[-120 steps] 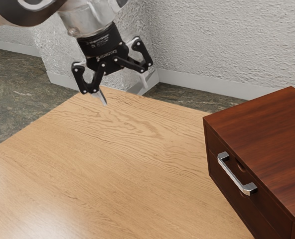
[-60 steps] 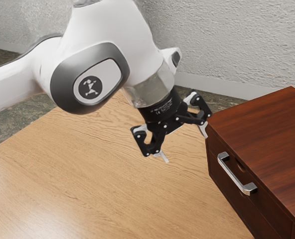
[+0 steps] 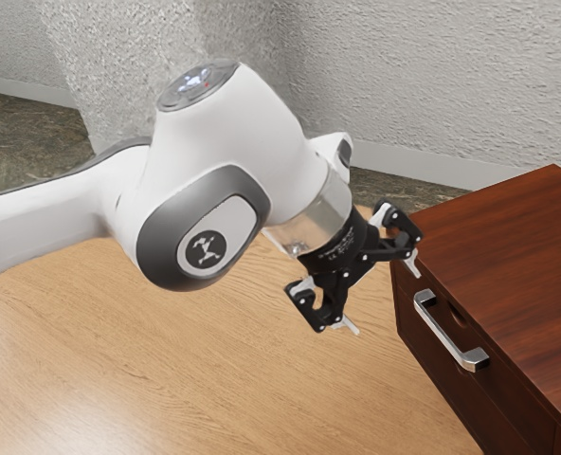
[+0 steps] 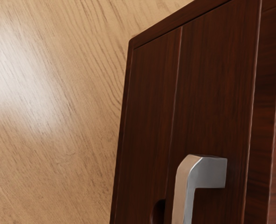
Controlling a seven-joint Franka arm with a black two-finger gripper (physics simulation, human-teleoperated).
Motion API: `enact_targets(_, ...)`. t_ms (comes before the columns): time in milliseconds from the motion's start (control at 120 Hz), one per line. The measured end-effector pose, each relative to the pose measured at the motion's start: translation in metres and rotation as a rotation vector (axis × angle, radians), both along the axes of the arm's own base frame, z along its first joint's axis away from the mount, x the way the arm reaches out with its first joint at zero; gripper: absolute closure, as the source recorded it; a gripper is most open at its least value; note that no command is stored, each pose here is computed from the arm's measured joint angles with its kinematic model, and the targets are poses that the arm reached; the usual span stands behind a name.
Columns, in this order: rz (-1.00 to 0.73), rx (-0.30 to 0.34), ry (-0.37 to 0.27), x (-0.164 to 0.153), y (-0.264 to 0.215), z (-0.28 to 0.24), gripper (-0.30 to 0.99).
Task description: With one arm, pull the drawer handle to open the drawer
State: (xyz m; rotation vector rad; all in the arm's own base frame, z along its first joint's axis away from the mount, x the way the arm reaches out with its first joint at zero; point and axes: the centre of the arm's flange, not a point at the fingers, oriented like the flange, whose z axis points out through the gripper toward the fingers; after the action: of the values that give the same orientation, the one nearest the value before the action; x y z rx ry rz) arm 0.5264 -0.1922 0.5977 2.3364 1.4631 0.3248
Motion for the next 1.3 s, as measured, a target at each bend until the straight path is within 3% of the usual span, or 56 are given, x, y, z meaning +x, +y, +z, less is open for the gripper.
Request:
enact_targets(450,0.031,-0.034,-0.044,-0.001,-0.01,-0.02,0.0)
enact_targets(1300,0.036,-0.051,-0.052,-0.004,-0.027,-0.057,0.01)
